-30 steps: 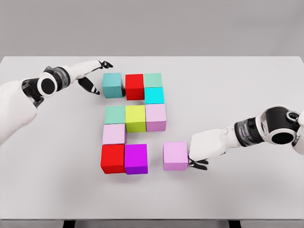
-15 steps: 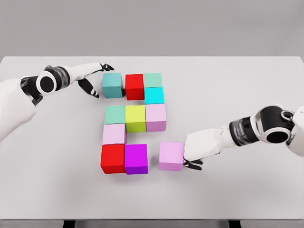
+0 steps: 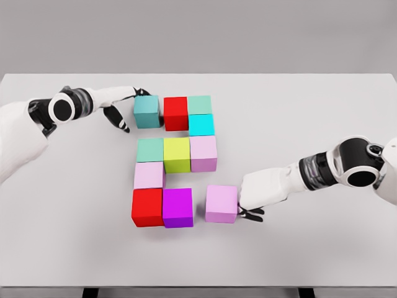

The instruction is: Assemble the squares on the desktop into the number 2

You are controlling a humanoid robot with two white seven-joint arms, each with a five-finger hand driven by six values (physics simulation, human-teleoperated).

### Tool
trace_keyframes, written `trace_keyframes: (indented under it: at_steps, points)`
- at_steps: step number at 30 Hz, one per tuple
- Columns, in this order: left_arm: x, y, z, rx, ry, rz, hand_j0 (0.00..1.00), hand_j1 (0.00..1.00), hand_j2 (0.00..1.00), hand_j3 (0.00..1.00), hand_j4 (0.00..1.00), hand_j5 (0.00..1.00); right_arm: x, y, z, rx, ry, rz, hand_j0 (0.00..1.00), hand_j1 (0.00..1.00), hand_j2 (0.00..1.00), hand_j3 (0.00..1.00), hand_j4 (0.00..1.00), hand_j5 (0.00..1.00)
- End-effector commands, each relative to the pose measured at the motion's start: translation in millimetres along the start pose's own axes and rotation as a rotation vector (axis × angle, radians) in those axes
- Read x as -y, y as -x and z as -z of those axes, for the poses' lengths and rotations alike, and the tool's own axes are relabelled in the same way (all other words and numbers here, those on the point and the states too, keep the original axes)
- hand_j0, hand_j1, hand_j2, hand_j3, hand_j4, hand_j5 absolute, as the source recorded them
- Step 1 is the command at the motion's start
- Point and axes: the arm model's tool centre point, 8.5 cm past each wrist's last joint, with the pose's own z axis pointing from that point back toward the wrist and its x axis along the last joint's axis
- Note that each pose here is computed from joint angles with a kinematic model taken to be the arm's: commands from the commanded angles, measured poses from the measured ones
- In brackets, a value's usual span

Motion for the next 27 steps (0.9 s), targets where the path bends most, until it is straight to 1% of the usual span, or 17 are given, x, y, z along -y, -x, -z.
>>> trace_keyframes:
  at_steps: [1,4,8,13,16,18,21,23,25,27]
  points:
    - [0.5,-1,0,0.008,0.007,0.003,0.96,0.96,0.96,0.96,0.96,0.96,-1.3,1.5,-2,-0.006,0.000,0.009,0.12,0.12,0.12,0.12,0.12,0.12]
    - [1.8,-1,0,0.008,0.022,0.003,0.96,0.96,0.96,0.96,0.96,0.96,-3.7,5.7,-5,-0.020,-0.004,0.017,0.12,0.12,0.12,0.12,0.12,0.12]
    - [2.0,-2,0,0.019,0.024,0.008,0.96,0.96,0.96,0.96,0.96,0.96,-5.0,13.0,-7,-0.039,-0.008,0.028,0.12,0.12,0.12,0.12,0.12,0.12]
    - [-2.6,-2,0,0.016,0.008,0.012,0.96,0.96,0.96,0.96,0.96,0.96,-1.7,12.5,-5,-0.034,-0.002,0.022,0.12,0.12,0.12,0.12,0.12,0.12]
    - [-7.6,-3,1,-0.002,-0.003,0.046,0.96,0.96,0.96,0.96,0.96,0.96,1.0,12.8,-4,-0.034,0.000,0.015,0.12,0.12,0.12,0.12,0.12,0.12]
    - [-7.2,-3,2,-0.004,-0.002,0.047,0.96,0.96,0.96,0.96,0.96,0.96,0.5,12.6,-4,-0.034,-0.002,0.015,0.12,0.12,0.12,0.12,0.12,0.12]
    - [-8.0,-5,2,0.002,-0.004,0.051,0.96,0.96,0.96,0.96,0.96,0.96,3.0,13.9,-6,-0.040,-0.003,0.006,0.12,0.12,0.12,0.12,0.12,0.12]
    - [-8.1,-9,2,0.012,-0.004,0.055,0.96,0.96,0.96,0.96,0.96,0.96,2.0,14.6,-6,-0.045,-0.007,0.004,0.12,0.12,0.12,0.12,0.12,0.12]
    - [-7.2,-11,3,0.034,-0.002,0.065,0.96,0.96,0.96,0.96,0.96,0.96,1.2,19.9,-9,-0.059,-0.010,0.011,0.12,0.12,0.12,0.12,0.12,0.12]
    - [-7.3,-11,2,0.037,-0.003,0.067,0.96,0.96,0.96,0.96,0.96,0.96,0.2,20.9,-9,-0.065,-0.016,0.009,0.12,0.12,0.12,0.12,0.12,0.12]
